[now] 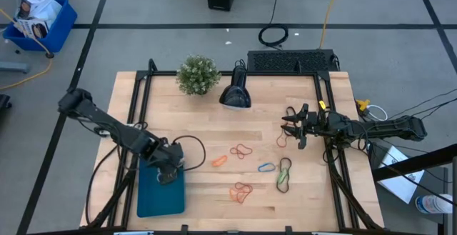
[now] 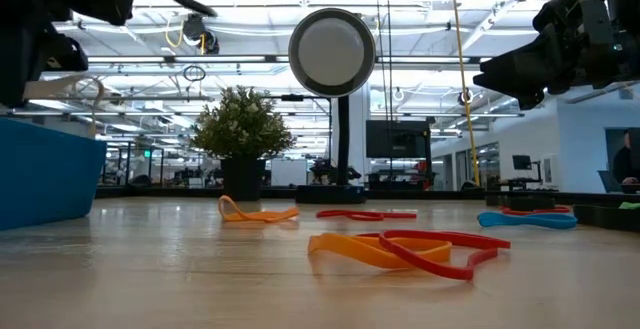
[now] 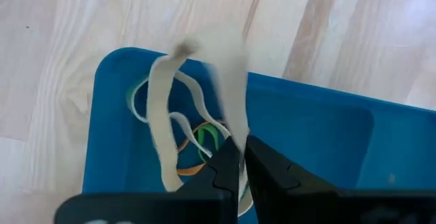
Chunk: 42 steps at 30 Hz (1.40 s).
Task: Pick and place rubber bands into bin
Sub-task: Put the white rubber band into the blue bin, then put the top orange rubber band into the blue bin
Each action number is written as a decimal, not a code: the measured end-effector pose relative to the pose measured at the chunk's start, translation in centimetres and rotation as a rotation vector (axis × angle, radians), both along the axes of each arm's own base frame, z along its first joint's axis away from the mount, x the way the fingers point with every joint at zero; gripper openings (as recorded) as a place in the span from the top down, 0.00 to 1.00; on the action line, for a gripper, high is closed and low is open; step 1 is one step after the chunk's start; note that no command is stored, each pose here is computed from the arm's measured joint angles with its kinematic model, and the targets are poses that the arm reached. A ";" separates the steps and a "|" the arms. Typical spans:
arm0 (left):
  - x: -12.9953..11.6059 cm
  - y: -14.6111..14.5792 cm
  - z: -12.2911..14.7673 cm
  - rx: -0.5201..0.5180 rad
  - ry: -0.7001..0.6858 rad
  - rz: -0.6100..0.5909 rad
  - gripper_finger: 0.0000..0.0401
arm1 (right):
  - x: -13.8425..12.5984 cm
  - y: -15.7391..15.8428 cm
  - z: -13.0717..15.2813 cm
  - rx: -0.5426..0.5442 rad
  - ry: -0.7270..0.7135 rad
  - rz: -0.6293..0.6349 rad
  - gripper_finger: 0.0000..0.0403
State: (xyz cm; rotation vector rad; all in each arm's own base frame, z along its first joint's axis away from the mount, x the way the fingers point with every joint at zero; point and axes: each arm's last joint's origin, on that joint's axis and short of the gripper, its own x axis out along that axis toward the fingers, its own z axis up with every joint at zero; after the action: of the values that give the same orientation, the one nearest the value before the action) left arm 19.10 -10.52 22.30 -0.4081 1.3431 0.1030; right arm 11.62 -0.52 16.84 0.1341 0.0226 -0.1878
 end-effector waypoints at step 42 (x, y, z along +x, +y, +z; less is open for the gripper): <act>1.5 -0.8 0.2 -0.129 -0.102 -0.083 0.78 | 0.0 0.0 0.0 0.000 0.004 0.000 0.59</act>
State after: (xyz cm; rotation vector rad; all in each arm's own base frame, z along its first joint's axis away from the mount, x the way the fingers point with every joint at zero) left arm 20.64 -11.30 22.47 -0.4599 1.2677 -0.0736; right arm 11.62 -0.52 16.79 0.1337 0.0270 -0.1881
